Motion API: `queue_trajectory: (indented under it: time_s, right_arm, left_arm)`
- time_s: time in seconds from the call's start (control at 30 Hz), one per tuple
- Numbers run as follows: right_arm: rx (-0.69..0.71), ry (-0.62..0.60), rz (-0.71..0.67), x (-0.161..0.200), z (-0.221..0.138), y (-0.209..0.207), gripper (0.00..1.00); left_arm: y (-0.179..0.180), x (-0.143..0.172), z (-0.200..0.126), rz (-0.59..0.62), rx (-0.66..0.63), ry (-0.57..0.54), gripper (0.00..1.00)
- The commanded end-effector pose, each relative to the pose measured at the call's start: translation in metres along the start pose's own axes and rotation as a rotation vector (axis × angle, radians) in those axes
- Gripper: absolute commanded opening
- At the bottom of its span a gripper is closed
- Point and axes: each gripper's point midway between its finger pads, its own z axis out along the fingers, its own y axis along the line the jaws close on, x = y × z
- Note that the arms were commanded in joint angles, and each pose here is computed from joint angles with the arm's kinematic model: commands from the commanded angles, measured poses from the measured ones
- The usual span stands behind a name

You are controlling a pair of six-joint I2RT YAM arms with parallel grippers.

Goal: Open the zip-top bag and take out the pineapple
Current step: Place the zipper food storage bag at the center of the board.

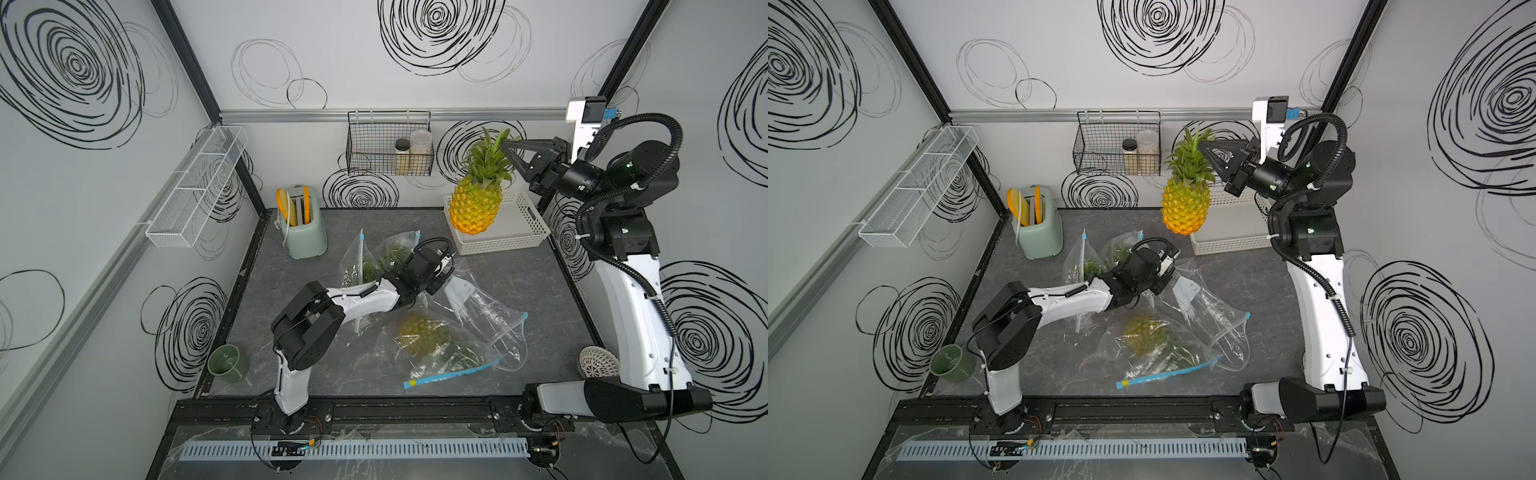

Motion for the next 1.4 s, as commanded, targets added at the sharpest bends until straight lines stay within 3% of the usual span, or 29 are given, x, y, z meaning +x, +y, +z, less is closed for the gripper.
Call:
queue_trajectory:
  time_s: [0.0,0.13,0.37,0.5,0.73,0.77,0.97,1.1,1.17,1.37]
  right_arm:
    - [0.021,-0.035,-0.088,-0.015,-0.01,0.014,0.0]
    - [0.11,-0.003,-0.066,0.008,-0.015,-0.013,0.0]
    - [0.288,0.068,-0.016,0.063,-0.016,-0.089,0.0]
    - [0.372,0.091,-0.013,0.083,-0.011,-0.133,0.0]
    - [0.496,0.12,-0.037,0.108,0.001,-0.215,0.0]
    - [0.514,0.121,-0.035,0.113,0.001,-0.227,0.0]
    - [0.547,0.141,-0.013,0.139,0.009,-0.28,0.0]
    - [0.574,0.152,0.0,0.156,0.013,-0.308,0.0]
    - [0.587,0.16,0.006,0.164,0.015,-0.321,0.0]
    - [0.608,0.196,0.036,0.192,0.015,-0.347,0.0]
  left_arm:
    - [0.032,-0.018,-0.004,-0.136,-0.046,-0.037,0.27]
    - [0.054,-0.029,-0.023,-0.218,-0.046,-0.086,0.47]
    - [0.072,-0.048,-0.053,-0.294,0.003,-0.141,0.56]
    - [0.086,-0.055,-0.064,-0.361,0.007,-0.159,0.68]
    - [0.09,-0.039,-0.064,-0.435,0.024,-0.104,0.87]
    - [0.092,-0.036,-0.063,-0.448,0.025,-0.097,0.96]
    - [0.098,-0.024,-0.059,-0.506,0.044,-0.084,0.96]
    - [0.103,-0.034,-0.065,-0.528,0.073,-0.118,0.96]
    - [0.106,-0.036,-0.06,-0.528,0.093,-0.081,0.96]
    - [0.128,-0.031,-0.044,-0.521,0.027,-0.036,0.96]
